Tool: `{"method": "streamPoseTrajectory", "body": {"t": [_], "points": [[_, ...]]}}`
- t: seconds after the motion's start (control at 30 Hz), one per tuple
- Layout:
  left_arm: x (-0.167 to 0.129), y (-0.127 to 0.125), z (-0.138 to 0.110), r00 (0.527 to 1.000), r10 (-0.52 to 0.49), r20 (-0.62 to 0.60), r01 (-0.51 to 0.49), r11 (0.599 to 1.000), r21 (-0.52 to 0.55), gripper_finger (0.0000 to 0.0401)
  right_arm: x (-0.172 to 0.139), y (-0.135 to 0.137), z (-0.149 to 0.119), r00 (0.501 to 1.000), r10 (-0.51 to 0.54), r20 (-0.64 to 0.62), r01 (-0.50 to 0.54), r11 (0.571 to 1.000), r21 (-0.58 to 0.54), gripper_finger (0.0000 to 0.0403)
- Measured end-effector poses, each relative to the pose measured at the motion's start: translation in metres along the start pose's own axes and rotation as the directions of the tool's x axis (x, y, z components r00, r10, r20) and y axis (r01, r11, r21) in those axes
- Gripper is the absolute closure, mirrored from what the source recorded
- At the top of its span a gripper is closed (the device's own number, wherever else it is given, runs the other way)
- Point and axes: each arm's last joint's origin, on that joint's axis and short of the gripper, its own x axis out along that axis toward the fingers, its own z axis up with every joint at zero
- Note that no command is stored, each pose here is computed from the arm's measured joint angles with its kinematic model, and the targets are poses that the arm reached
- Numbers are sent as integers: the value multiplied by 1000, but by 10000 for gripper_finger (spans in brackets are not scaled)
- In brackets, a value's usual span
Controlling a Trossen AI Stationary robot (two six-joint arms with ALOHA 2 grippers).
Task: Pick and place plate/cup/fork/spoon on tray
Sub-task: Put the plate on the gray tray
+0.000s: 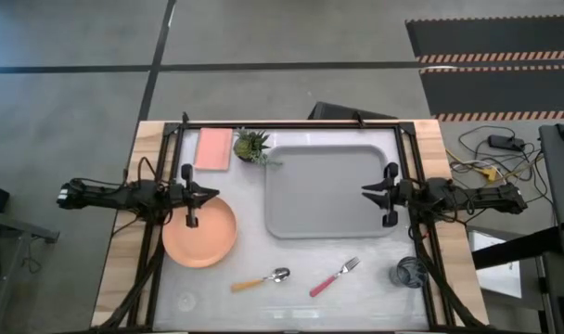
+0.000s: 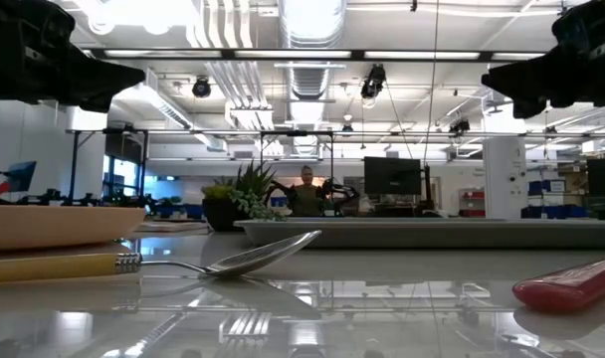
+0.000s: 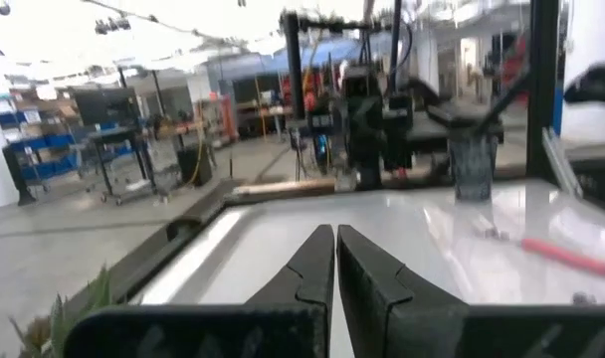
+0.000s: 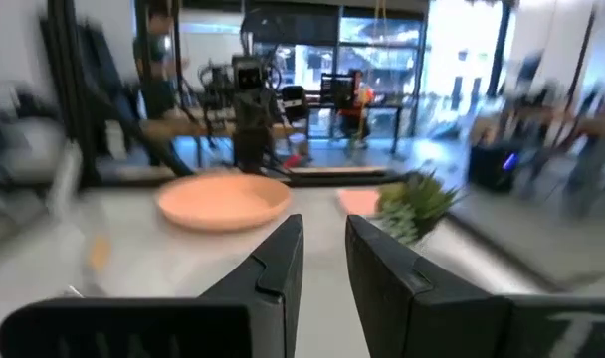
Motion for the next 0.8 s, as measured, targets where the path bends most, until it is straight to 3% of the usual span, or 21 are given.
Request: {"method": "streamPoseTrajectory", "body": {"t": [0.07, 0.17, 0.4, 0.8], "points": [[0, 1, 5, 999, 9, 49, -8, 1000, -15, 401, 0, 0, 1, 1000, -2, 13, 0, 992, 124, 335], [-1, 2, 13, 991, 25, 134, -20, 999, -40, 401, 0, -1, 4, 998, -37, 41, 29, 983, 180, 335], [-4, 6, 28, 956, 59, 286, -35, 995, -88, 401, 0, -2, 5, 995, -78, 54, 72, 990, 119, 335], [-6, 7, 33, 941, 71, 332, -37, 993, -109, 401, -1, -3, 18, 989, -78, 123, 70, 995, 70, 335]]}}
